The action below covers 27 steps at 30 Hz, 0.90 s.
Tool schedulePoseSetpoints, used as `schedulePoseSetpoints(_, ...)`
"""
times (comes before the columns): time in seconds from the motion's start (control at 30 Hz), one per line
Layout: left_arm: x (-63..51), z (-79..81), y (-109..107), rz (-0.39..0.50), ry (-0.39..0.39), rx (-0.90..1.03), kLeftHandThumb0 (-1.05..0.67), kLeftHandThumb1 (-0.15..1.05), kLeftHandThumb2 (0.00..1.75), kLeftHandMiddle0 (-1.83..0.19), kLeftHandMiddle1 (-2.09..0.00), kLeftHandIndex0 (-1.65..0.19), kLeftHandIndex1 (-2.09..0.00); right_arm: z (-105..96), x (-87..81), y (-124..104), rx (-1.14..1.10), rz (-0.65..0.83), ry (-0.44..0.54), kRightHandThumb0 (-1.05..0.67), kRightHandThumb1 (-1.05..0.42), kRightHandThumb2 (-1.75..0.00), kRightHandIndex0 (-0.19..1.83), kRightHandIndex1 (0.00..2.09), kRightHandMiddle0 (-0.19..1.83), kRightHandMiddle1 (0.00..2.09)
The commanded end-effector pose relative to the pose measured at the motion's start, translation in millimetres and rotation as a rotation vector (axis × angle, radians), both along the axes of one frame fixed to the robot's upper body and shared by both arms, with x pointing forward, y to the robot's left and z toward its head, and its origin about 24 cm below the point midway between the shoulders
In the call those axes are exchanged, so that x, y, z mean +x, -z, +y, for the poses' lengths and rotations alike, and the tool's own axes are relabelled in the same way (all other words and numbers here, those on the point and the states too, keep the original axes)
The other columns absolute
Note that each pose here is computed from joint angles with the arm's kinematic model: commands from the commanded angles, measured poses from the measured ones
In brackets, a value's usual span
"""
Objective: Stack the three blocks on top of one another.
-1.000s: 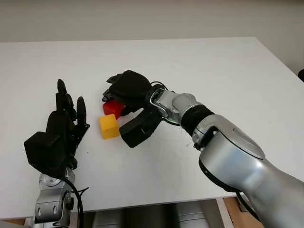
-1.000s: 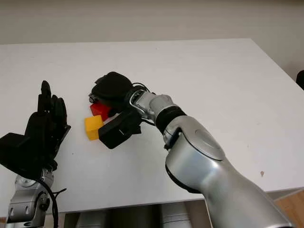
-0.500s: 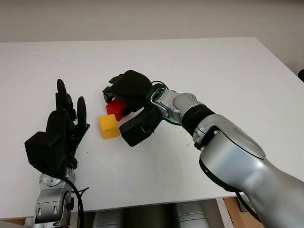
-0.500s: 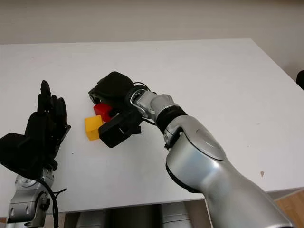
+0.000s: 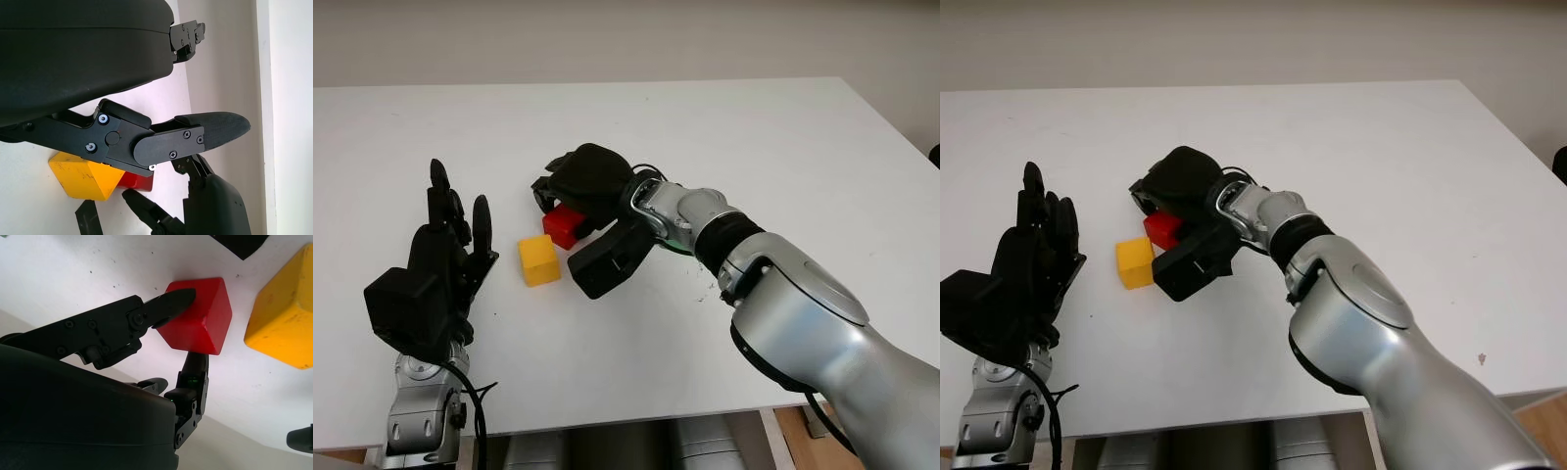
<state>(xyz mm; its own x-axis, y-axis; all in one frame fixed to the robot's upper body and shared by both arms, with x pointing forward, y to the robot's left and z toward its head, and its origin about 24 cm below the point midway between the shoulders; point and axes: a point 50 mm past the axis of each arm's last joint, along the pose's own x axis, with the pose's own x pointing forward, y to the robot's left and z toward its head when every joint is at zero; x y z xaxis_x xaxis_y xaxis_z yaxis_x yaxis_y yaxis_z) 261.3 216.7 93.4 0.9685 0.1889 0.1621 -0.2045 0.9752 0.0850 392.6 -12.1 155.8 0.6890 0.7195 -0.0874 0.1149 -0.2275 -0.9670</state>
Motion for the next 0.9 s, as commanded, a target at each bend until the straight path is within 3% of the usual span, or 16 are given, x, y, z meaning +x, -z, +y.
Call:
schedulePoseSetpoints(0.0,3.6,-2.9,-5,-0.02,0.016,-0.003,-0.74,1.05,0.61,0.19,0.0,0.19,0.0,-13,5.2,-6,0.018,0.017,0.035,-0.37,-0.91,-0.06,0.39,0.05,0.47,1.13)
schedulePoseSetpoints(0.3,5.1,-3.2,-4,-0.02,0.025,-0.015,-0.75,1.05,0.59,0.19,0.0,0.19,0.0,-33,13.4,-44,0.149,0.097,0.063,-0.35,-0.93,-0.06,0.33,0.03,0.45,1.18)
schedulePoseSetpoints(0.5,6.0,-4.7,-4,-0.024,0.027,-0.017,-0.75,1.05,0.57,0.19,0.0,0.19,0.0,-48,13.4,-70,0.213,0.152,0.029,-0.36,-0.93,-0.06,0.32,0.05,0.4,1.39)
schedulePoseSetpoints(0.87,6.1,-6.5,-2,-0.014,0.03,-0.024,-0.76,1.05,0.57,0.19,0.0,0.19,0.0,-66,11.7,-68,0.25,0.368,0.032,-0.35,-0.92,-0.06,0.3,0.04,0.38,1.52)
